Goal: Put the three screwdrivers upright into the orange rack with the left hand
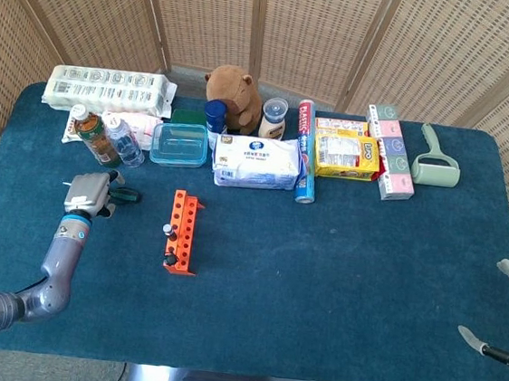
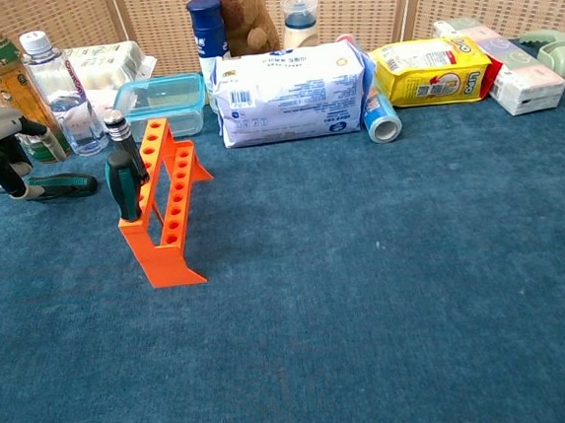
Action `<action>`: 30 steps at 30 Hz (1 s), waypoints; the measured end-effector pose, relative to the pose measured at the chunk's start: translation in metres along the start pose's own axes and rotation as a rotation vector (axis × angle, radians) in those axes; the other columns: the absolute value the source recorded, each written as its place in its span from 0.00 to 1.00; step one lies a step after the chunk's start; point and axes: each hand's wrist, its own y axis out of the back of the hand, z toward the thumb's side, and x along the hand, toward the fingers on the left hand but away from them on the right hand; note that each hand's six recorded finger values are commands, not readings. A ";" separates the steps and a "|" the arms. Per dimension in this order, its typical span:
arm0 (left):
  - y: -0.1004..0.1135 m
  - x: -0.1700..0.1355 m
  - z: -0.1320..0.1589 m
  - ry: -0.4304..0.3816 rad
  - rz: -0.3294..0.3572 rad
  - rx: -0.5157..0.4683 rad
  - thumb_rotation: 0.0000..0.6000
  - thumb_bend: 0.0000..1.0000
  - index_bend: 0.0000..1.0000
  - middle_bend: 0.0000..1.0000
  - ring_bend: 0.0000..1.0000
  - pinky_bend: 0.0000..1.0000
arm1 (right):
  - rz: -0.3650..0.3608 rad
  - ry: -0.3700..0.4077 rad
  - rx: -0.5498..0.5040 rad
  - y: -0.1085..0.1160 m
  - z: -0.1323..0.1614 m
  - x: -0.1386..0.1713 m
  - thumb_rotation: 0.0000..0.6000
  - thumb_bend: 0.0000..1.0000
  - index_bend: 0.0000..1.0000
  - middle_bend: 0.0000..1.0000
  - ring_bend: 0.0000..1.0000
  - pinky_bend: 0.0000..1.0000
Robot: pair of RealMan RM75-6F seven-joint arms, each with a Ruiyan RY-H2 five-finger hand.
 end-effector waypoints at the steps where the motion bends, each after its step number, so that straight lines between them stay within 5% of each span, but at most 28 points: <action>1: -0.001 0.001 0.000 0.001 -0.001 0.000 1.00 0.34 0.33 0.94 0.98 0.95 | 0.000 -0.002 -0.001 0.000 -0.001 -0.001 1.00 0.04 0.07 0.16 0.09 0.02; 30: -0.020 0.016 0.011 0.028 -0.025 0.003 1.00 0.36 0.37 0.94 0.98 0.95 | 0.001 -0.021 -0.007 -0.002 -0.005 -0.006 1.00 0.04 0.07 0.17 0.09 0.02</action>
